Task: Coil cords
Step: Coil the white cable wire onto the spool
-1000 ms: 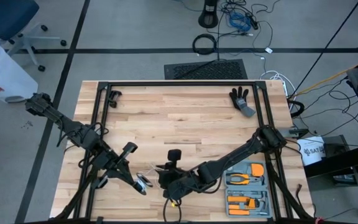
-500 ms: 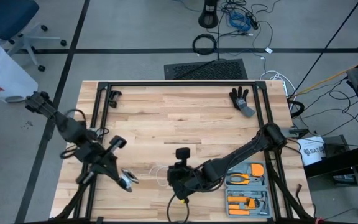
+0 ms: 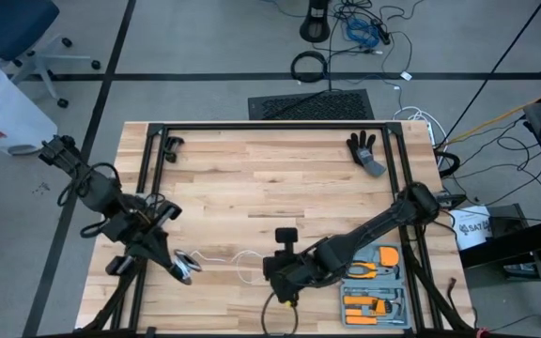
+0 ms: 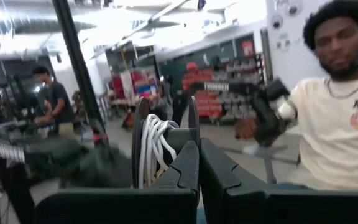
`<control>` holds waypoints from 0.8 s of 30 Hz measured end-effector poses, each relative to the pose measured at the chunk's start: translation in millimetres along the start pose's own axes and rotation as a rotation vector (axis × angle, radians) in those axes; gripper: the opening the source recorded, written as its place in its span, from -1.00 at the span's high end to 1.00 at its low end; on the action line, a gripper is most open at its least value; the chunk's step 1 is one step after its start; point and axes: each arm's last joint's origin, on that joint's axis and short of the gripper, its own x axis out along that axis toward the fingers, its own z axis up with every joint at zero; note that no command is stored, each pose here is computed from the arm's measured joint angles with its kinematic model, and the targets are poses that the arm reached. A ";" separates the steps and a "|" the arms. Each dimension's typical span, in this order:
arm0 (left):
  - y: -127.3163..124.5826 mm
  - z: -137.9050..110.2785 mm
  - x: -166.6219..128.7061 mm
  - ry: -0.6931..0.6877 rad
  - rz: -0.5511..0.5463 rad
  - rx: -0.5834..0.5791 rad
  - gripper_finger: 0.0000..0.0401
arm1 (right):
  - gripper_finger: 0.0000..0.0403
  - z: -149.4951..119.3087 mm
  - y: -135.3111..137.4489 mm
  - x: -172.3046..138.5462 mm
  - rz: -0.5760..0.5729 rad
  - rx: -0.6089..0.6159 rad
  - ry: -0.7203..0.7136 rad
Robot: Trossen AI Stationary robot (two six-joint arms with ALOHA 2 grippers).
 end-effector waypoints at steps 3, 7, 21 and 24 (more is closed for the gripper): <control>0.1 -3.0 1.5 0.026 0.014 -0.003 0.99 | 0.92 0.4 7.2 -19.8 0.037 -0.008 -0.039; 0.1 -4.4 3.1 0.034 0.018 -0.004 0.99 | 0.70 -5.2 21.6 -33.7 0.060 -0.046 -0.053; 0.4 -8.6 7.8 0.055 0.035 -0.054 0.99 | 0.25 29.4 11.2 -7.8 0.028 -0.064 -0.315; 0.2 -10.6 9.9 0.065 0.035 -0.058 0.99 | 0.25 39.4 8.6 12.4 0.026 -0.078 -0.390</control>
